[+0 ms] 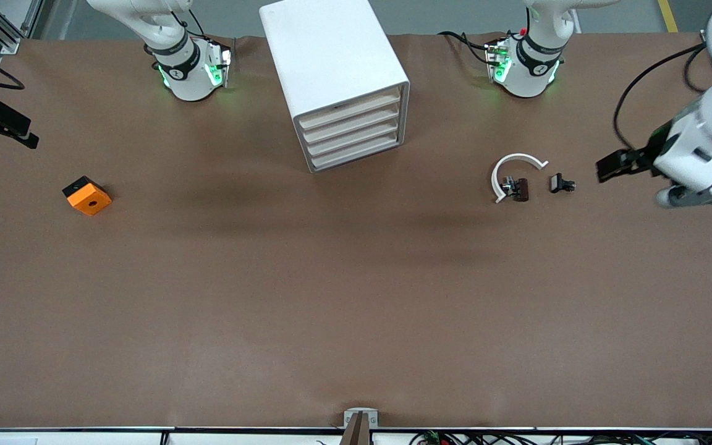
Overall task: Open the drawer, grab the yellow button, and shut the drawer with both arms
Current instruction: 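Move the left gripper to the handle of the white cabinet drawer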
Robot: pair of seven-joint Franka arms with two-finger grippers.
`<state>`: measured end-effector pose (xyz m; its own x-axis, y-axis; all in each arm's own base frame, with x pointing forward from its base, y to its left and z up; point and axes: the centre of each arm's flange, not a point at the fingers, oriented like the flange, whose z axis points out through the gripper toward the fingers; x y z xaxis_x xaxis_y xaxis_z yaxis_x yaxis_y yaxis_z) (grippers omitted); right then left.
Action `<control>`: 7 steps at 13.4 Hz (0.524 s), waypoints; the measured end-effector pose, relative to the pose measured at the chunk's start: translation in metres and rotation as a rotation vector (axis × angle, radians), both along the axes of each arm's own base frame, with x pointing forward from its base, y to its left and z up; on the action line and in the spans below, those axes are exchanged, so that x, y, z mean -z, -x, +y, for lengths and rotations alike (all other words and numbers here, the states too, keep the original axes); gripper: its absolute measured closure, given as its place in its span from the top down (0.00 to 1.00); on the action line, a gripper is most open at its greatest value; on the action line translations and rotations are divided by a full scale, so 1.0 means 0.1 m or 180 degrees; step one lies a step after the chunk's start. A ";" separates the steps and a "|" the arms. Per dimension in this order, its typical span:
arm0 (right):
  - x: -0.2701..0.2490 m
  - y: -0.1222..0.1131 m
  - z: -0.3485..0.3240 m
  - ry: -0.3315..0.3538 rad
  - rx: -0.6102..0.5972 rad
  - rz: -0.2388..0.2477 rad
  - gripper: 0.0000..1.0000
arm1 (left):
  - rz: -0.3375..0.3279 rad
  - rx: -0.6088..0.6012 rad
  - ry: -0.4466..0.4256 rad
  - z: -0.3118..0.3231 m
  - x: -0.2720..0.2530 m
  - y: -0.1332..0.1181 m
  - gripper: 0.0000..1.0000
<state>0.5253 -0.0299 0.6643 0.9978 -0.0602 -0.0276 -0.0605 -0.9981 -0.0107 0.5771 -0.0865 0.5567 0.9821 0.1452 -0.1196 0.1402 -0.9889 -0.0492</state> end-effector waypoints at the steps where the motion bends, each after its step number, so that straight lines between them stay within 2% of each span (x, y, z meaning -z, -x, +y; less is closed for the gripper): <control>1: 0.00 0.00 0.00 0.0000 0.0000 -0.0002 1.00 | 0.0009 -0.0086 0.0004 -0.19 0.18 -0.08 1.00; 4: -0.01 0.00 0.00 0.0001 -0.0002 -0.0011 1.00 | 0.0045 -0.0420 -0.0003 -0.74 0.77 -0.25 1.00; 7: -0.01 0.00 0.00 0.0002 -0.0003 -0.0017 1.00 | 0.0076 -0.0845 -0.0049 -1.33 1.29 -0.27 1.00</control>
